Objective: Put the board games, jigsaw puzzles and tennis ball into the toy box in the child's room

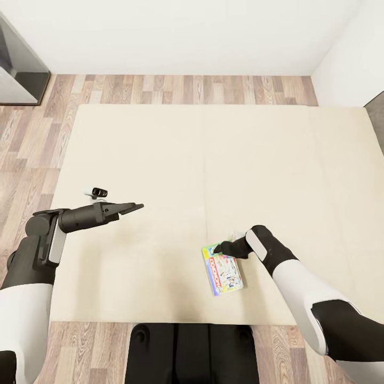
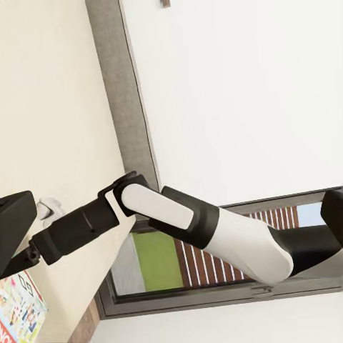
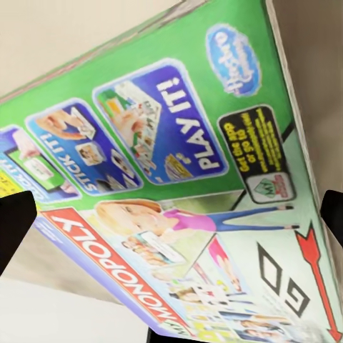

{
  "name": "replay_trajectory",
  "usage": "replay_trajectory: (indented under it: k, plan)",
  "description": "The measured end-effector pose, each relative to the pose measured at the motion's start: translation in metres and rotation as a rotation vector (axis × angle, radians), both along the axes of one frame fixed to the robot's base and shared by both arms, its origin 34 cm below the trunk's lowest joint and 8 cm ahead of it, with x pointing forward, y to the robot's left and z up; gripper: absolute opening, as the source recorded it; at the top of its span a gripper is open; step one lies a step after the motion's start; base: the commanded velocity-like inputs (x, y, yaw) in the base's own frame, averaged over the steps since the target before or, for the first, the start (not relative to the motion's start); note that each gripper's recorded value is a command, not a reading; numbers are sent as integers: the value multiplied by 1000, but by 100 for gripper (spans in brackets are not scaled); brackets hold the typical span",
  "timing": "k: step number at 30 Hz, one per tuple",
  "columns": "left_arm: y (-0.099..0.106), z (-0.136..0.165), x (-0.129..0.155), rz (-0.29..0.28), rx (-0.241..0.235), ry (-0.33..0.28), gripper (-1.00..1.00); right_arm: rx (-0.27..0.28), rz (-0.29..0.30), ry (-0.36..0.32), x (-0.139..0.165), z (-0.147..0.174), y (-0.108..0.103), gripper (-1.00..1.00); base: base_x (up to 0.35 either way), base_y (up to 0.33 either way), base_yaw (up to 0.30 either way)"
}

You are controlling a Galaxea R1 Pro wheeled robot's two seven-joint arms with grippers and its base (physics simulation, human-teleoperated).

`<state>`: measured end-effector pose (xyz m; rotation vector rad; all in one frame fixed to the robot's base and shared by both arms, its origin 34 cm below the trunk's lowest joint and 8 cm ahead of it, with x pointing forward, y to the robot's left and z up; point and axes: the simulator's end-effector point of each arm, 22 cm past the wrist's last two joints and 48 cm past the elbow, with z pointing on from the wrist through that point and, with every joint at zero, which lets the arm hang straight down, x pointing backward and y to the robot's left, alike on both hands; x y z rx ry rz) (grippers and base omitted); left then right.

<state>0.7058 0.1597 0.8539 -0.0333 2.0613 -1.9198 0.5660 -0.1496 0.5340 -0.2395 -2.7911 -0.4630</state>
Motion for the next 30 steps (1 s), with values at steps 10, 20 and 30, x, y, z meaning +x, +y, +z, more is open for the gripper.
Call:
replay_trajectory:
  k: [10,20,30]
  plan:
    - [0,0,0,0,0,0,100,-8,1,27,-12,-4,-2,100,0,0,0]
    - [0,0,0,0,0,0,100,-9,1,53,-24,-6,-2,100,0,0,0]
    - [0,0,0,-2,1,0,100,91,-35,58,-24,1,24,100,0,0,0]
